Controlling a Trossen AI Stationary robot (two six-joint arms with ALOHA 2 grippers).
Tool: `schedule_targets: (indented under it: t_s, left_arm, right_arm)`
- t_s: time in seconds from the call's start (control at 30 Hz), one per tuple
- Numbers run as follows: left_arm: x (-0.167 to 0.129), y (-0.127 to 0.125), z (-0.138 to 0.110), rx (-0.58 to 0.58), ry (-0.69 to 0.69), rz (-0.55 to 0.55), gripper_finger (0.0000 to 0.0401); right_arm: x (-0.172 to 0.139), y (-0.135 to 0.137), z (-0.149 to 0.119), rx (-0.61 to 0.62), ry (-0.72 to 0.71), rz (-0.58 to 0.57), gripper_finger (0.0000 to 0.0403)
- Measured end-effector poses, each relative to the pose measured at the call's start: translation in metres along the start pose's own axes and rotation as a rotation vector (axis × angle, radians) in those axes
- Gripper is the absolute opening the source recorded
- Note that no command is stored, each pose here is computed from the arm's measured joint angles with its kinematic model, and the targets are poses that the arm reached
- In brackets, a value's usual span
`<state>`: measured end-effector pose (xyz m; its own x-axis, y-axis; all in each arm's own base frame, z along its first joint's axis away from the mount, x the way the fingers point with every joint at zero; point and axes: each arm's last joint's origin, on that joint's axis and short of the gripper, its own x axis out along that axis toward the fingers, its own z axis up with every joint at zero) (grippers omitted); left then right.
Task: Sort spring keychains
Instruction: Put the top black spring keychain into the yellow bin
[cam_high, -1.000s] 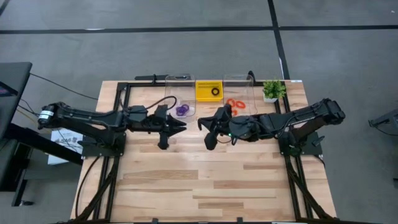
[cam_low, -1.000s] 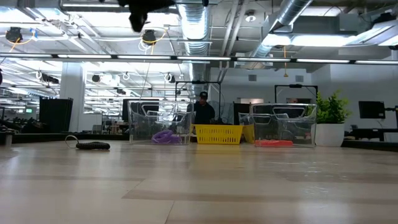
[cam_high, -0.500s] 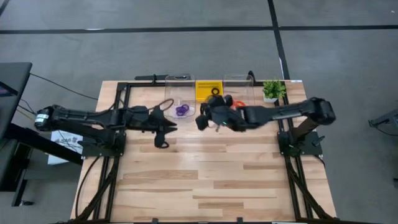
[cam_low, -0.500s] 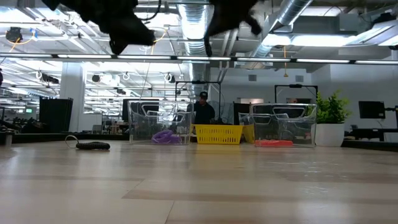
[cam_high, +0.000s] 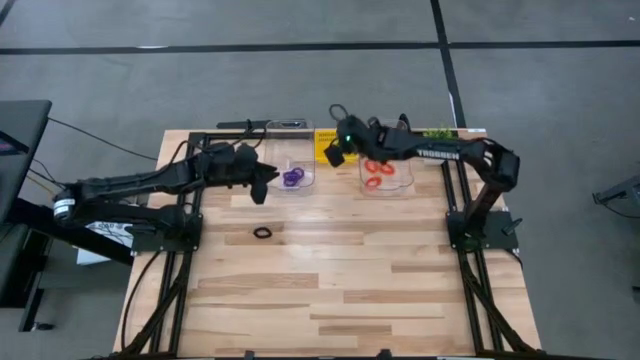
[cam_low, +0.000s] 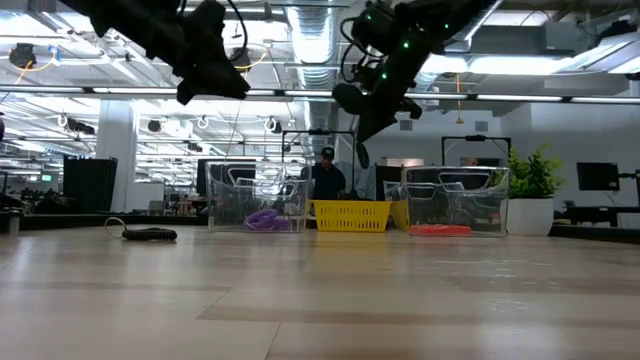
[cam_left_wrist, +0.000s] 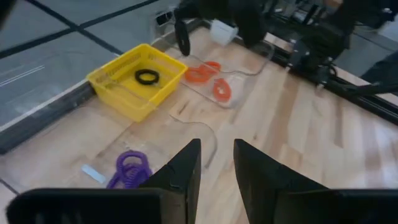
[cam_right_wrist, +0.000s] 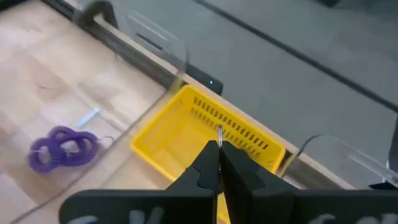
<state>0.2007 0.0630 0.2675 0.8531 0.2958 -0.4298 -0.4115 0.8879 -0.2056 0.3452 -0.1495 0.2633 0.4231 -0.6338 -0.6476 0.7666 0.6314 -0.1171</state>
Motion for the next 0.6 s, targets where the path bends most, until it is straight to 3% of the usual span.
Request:
schedule_targets:
  t_s: [0.27, 0.6]
  left_arm:
    - [0.003, 0.008, 0.001, -0.02, -0.009, 0.079, 0.0092]
    - [0.003, 0.011, 0.001, -0.036, -0.013, 0.107, 0.0092]
  right_arm:
    - [0.032, -0.036, 0.015, 0.081, -0.028, 0.134, 0.0005]
    - [0.07, -0.029, -0.004, 0.044, 0.07, 0.196, 0.0012]
